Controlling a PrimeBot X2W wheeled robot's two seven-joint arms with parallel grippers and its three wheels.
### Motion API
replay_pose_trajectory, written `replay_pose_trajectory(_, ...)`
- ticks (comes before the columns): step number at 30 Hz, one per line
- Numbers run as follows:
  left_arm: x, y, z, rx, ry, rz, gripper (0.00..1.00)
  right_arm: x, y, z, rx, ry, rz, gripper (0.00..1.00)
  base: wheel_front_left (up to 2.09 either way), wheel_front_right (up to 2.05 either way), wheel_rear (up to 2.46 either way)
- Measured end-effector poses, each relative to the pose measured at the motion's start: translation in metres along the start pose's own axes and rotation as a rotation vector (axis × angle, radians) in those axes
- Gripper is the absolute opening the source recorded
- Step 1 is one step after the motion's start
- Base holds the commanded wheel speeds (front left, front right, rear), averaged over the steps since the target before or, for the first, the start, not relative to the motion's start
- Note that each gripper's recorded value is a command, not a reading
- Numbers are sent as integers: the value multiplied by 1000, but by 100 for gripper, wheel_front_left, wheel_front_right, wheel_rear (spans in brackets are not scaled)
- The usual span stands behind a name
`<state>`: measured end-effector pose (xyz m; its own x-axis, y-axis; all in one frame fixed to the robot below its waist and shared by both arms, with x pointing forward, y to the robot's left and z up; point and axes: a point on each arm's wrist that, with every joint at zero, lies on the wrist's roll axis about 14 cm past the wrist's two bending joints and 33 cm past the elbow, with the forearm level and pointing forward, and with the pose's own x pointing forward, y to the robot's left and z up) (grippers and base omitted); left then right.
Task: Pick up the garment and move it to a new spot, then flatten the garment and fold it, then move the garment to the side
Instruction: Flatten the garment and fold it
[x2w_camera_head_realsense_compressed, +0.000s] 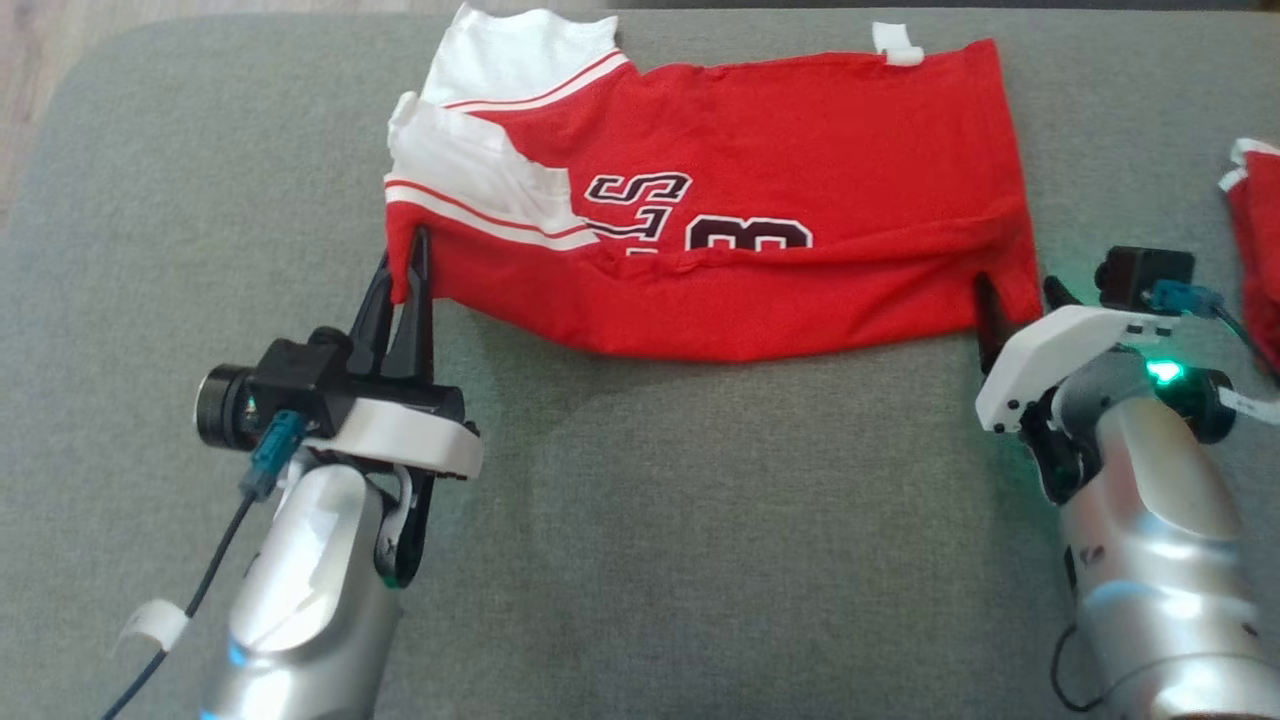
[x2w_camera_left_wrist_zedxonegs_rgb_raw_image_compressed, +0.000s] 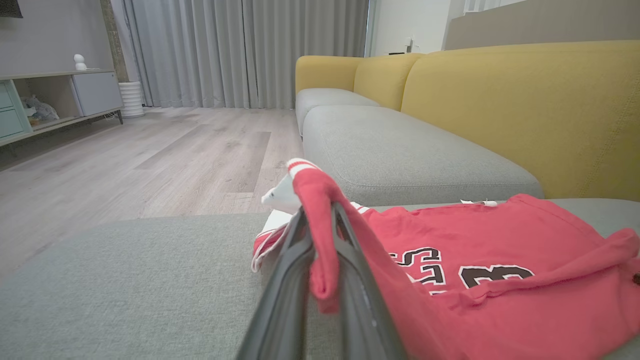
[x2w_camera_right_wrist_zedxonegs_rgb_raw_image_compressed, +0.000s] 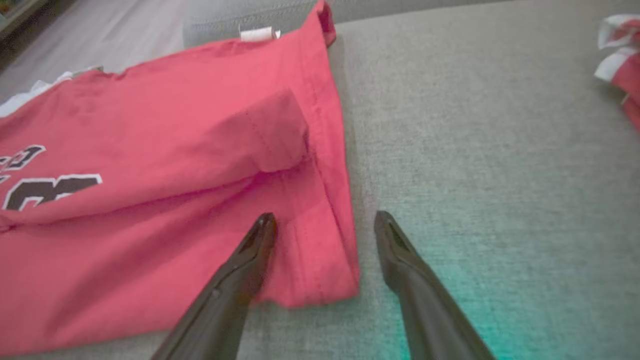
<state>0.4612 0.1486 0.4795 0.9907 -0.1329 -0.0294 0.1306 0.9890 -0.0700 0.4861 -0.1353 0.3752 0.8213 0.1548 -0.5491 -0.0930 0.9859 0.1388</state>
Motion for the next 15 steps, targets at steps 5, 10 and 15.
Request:
replay_pose_trajectory(5,-4,2,2,3,-1,8,0,7,4,-3,-52,69,2,0,0,0,0)
replay_pose_trajectory(10,-12,2,-3,4,17,12,0,1,5,-2,-68,61,1,0,0,0,0)
replay_pose_trajectory(15,-24,4,-11,9,50,20,0,-12,-1,3,-72,13,-15,0,0,0,0)
